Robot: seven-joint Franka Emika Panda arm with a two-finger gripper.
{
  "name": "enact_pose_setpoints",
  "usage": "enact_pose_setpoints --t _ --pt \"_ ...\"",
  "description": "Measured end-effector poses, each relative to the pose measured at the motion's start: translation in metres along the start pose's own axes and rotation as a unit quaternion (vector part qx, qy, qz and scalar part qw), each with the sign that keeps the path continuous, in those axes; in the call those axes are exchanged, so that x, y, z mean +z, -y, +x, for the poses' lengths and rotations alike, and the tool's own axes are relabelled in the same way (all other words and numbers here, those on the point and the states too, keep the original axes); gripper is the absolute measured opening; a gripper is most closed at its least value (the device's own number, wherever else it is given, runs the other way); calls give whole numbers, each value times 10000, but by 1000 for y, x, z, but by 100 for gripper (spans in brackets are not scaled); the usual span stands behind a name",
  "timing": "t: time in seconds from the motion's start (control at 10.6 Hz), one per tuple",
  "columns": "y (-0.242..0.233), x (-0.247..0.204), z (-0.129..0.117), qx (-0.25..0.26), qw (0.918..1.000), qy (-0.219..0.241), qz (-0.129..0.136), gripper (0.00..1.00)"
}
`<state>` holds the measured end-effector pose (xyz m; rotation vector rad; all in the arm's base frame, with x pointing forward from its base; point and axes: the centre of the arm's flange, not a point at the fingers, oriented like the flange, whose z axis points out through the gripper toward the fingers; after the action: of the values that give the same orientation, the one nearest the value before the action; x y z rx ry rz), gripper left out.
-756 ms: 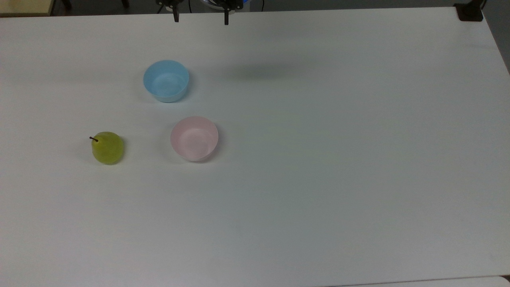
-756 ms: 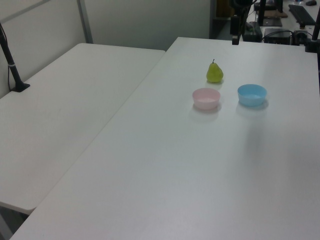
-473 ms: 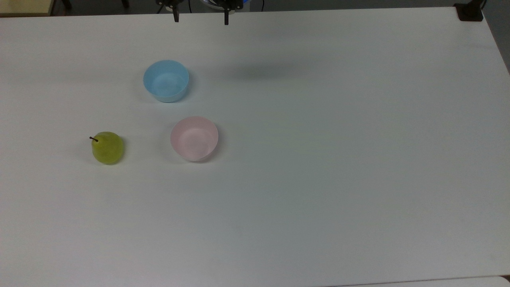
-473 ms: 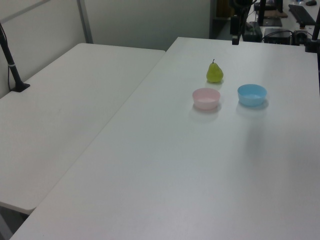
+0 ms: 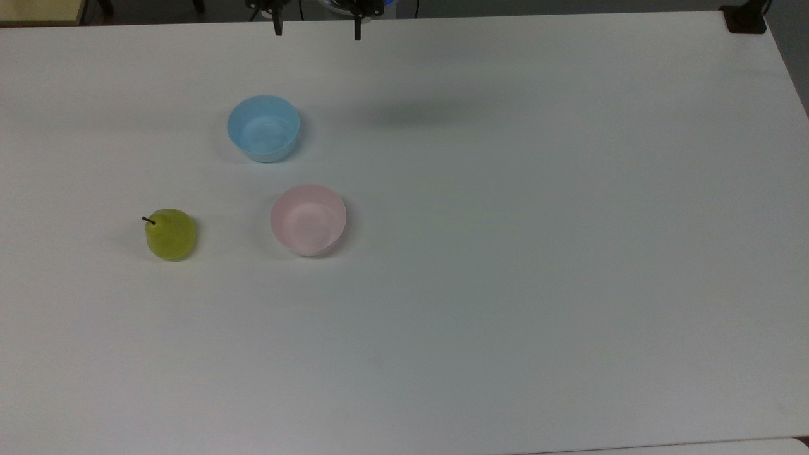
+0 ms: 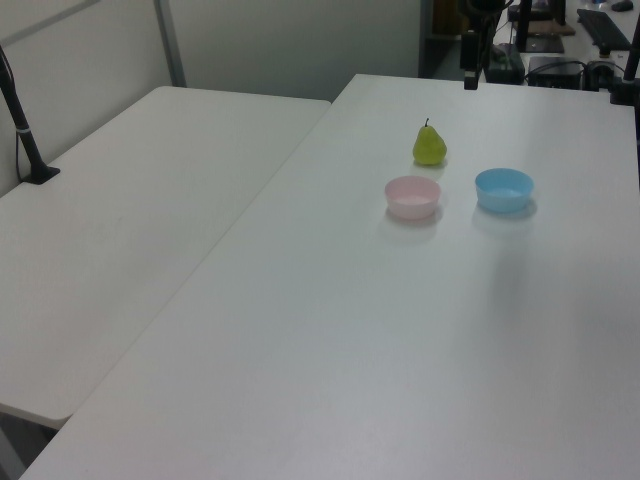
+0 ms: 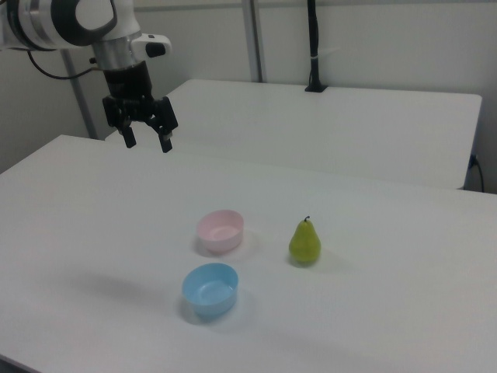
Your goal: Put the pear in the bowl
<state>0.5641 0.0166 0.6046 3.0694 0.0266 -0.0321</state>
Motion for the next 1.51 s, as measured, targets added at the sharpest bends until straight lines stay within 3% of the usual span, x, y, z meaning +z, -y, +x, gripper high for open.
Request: enact_pose_setpoints --t 0.38,0.66,0.95,1.51 --pt "-49 7 4 -223 9997 -20 -1 100" --pt "-99 30 22 -215 9995 -202 -56 100" --pt "-147 66 47 -79 9991 -396 -154 100" --pt "-194 167 92 162 9977 -590 -303 100"
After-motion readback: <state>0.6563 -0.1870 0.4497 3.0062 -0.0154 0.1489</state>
